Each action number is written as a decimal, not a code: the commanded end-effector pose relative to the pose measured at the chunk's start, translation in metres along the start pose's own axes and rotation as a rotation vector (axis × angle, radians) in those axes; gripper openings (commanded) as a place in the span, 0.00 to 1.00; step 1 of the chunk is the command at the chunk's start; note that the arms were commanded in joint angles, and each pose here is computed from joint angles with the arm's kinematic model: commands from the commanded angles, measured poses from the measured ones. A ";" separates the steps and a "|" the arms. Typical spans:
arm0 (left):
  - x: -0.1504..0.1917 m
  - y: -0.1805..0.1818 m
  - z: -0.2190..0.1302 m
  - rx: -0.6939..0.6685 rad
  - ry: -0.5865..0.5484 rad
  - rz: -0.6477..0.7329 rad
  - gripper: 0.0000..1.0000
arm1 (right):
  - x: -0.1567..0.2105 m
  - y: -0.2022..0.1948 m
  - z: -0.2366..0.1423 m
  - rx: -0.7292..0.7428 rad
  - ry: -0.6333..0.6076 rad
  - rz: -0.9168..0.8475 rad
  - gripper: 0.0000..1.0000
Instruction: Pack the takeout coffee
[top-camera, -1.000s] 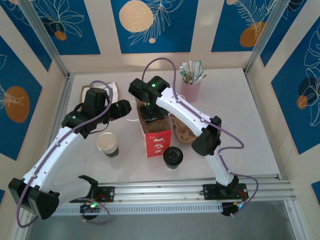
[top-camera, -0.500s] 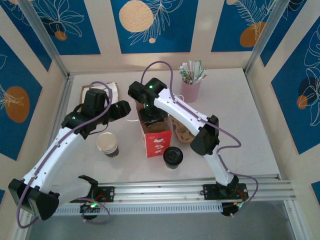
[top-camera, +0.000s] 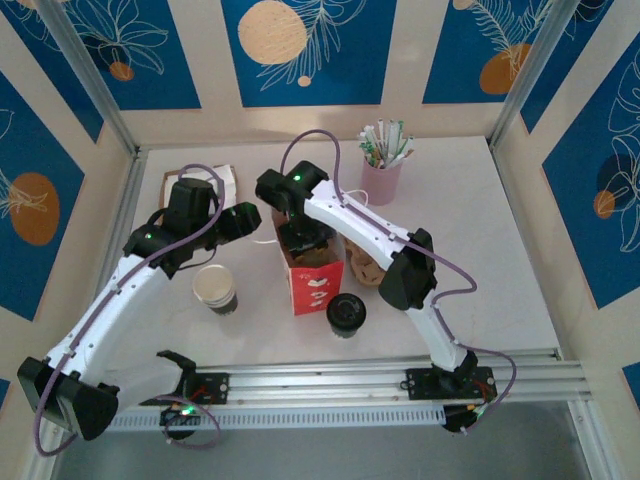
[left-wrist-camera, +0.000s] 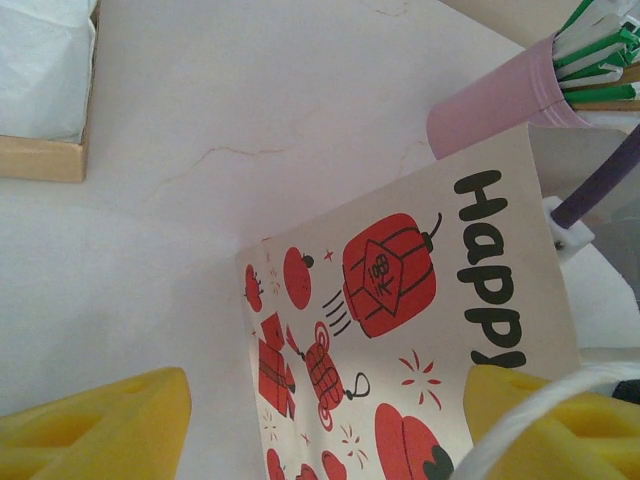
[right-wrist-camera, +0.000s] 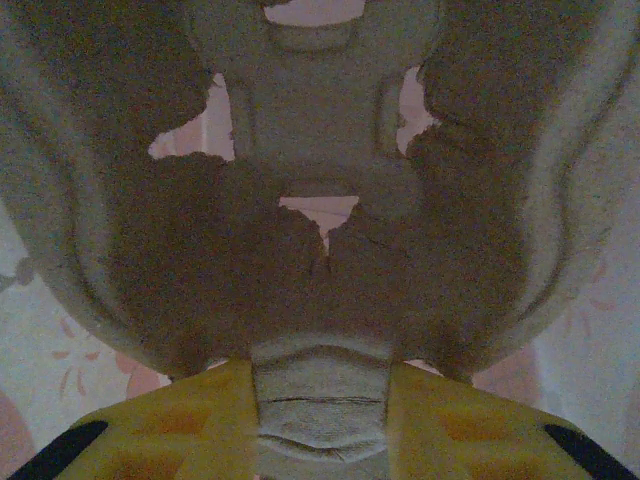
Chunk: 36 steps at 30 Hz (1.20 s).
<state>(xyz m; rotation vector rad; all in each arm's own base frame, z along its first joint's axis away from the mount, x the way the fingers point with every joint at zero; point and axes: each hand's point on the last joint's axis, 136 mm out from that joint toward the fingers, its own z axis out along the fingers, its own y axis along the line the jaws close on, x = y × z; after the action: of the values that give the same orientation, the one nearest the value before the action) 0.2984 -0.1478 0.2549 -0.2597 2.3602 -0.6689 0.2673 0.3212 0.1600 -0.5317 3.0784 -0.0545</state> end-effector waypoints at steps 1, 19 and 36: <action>0.003 0.009 -0.005 -0.015 -0.005 0.001 0.72 | 0.005 0.004 0.007 -0.018 0.039 -0.011 0.36; 0.012 0.027 -0.004 -0.048 0.003 -0.026 0.72 | 0.006 0.002 0.025 -0.046 0.075 0.003 0.36; 0.011 0.025 -0.005 -0.043 0.003 -0.028 0.72 | 0.014 0.002 0.027 -0.025 0.090 -0.010 0.38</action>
<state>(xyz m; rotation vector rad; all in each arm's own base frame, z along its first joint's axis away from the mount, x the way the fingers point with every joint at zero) 0.2880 -0.1336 0.2351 -0.3010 2.3913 -0.6372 0.2697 0.3245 0.1272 -0.5269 3.1289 -0.0158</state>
